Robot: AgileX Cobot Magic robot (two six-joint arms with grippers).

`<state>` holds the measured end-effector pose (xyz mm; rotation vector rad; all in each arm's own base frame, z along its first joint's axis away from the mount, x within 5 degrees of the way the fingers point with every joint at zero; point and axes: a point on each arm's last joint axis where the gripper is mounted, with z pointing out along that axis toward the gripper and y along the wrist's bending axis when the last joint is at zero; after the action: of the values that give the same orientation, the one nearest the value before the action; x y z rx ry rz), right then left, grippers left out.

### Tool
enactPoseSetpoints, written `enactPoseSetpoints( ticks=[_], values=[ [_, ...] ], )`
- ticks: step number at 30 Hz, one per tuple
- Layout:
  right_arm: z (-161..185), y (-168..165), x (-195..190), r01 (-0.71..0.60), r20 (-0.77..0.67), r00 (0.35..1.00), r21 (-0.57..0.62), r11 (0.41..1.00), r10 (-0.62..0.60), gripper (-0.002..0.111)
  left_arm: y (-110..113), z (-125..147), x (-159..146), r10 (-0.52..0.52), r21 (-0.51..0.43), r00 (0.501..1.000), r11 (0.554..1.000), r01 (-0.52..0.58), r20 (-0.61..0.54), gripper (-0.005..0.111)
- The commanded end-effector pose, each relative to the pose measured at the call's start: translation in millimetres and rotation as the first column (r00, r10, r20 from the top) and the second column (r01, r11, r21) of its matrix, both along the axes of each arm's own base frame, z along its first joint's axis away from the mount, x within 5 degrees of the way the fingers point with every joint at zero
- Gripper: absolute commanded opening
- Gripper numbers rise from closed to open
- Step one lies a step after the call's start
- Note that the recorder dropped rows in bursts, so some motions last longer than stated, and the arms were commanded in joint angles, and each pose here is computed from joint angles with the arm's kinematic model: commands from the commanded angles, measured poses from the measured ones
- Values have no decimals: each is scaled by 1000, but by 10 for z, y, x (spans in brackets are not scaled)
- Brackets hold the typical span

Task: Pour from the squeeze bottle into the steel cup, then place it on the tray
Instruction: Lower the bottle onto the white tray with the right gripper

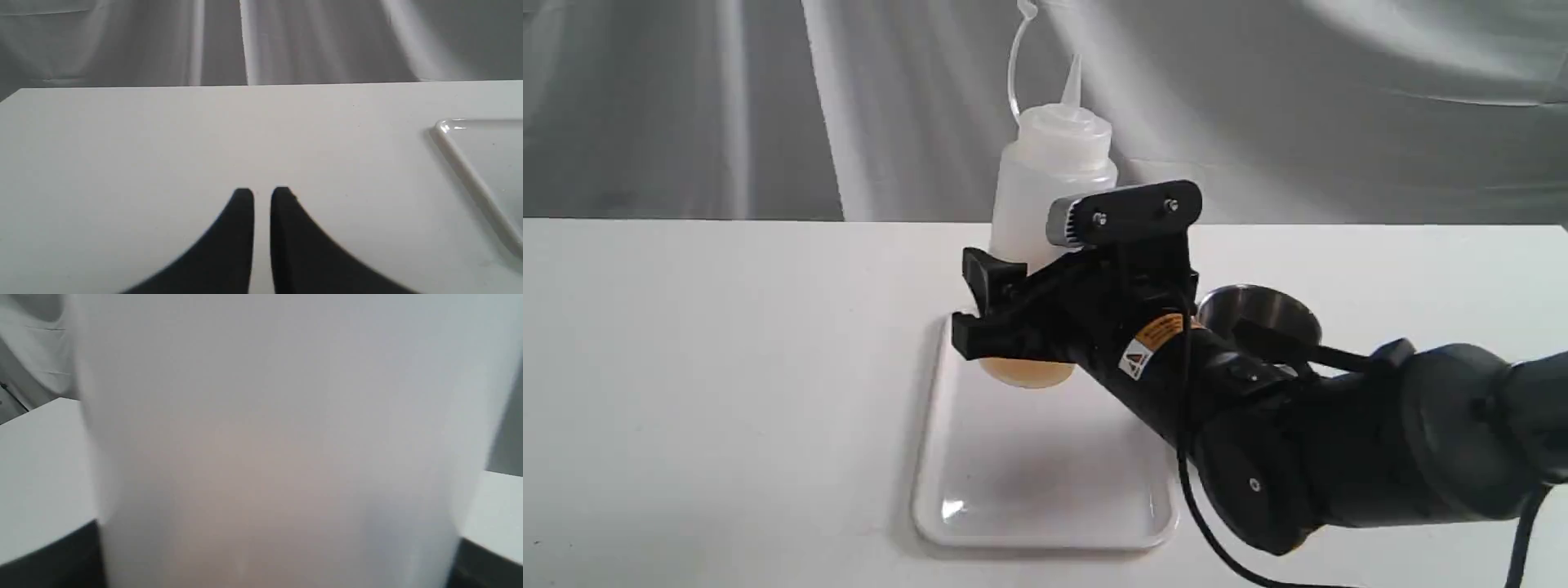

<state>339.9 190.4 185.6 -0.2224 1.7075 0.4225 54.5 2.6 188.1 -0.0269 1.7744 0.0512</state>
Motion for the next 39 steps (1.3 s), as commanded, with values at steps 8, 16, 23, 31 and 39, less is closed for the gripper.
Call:
enactPoseSetpoints(
  ticks=[8, 16, 23, 31, 39],
  values=[
    [127, 191, -100, -22, 130, 991, 41, 999, 16, 0, -5, -6, 1, -7, -7, 1000, 1000, 7, 7, 8],
    [130, 193, -103, -19, 132, 991, 45, 999, 13, 0, -5, -6, 1, -8, -2, 1000, 1000, 8, 7, 8],
    [130, 193, -103, -19, 132, 991, 45, 999, 13, 0, -5, -6, 1, -8, -2, 1000, 1000, 8, 7, 8],
    [123, 191, -101, -16, 160, 987, -40, 999, 22, 0, -5, -6, 1, -7, -7, 1000, 1000, 7, 7, 8],
    [89, 91, -63, 99, 134, 987, -74, 992, -89, 0, -5, -6, 1, -8, -5, 1000, 1000, 8, 7, 8]
  ],
)
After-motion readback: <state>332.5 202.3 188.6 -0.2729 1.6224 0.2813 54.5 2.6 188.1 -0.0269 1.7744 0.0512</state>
